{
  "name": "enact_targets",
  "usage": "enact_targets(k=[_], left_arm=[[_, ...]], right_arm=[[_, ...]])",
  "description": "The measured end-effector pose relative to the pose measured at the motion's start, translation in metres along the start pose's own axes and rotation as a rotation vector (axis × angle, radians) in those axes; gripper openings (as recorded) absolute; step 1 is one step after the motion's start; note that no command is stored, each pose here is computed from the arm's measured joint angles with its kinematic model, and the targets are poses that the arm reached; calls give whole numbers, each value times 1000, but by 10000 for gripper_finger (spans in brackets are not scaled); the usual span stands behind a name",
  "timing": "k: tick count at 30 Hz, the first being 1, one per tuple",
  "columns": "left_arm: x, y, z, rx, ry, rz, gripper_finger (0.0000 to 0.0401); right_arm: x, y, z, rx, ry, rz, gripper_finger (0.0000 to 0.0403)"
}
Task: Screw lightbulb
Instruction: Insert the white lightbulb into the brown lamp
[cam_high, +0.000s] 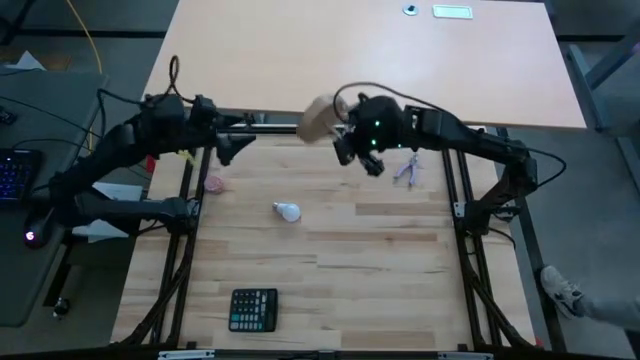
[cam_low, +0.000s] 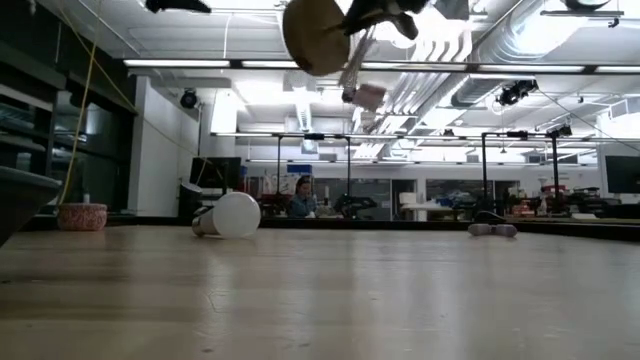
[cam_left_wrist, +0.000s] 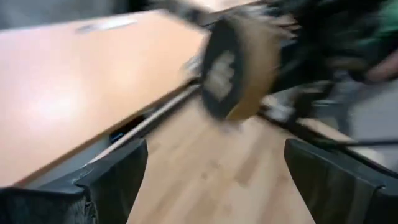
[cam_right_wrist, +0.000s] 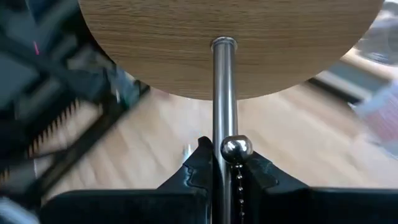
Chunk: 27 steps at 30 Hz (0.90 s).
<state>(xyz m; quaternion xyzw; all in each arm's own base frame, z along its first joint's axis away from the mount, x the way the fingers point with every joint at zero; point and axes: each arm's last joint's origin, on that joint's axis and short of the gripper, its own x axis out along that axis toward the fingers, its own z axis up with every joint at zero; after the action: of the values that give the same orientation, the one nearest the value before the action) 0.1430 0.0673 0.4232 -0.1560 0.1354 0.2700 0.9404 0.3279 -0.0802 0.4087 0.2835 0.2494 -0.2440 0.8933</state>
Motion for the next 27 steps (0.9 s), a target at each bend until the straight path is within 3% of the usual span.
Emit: enact_targets(k=[7, 14, 21, 27], left_arm=[[26, -5, -12, -46, -162, 78, 369], [57, -26, -27, 79, -181, 97, 369], [82, -46, -28, 300, -243, 237, 369], [90, -52, -22, 272, -334, 245, 369]], right_arm=[[7, 6, 12, 55, -167, 92, 28], [14, 10, 16, 70, -209, 121, 28], [23, 11, 14, 80, -193, 138, 28], [23, 13, 12, 75, -185, 148, 28]])
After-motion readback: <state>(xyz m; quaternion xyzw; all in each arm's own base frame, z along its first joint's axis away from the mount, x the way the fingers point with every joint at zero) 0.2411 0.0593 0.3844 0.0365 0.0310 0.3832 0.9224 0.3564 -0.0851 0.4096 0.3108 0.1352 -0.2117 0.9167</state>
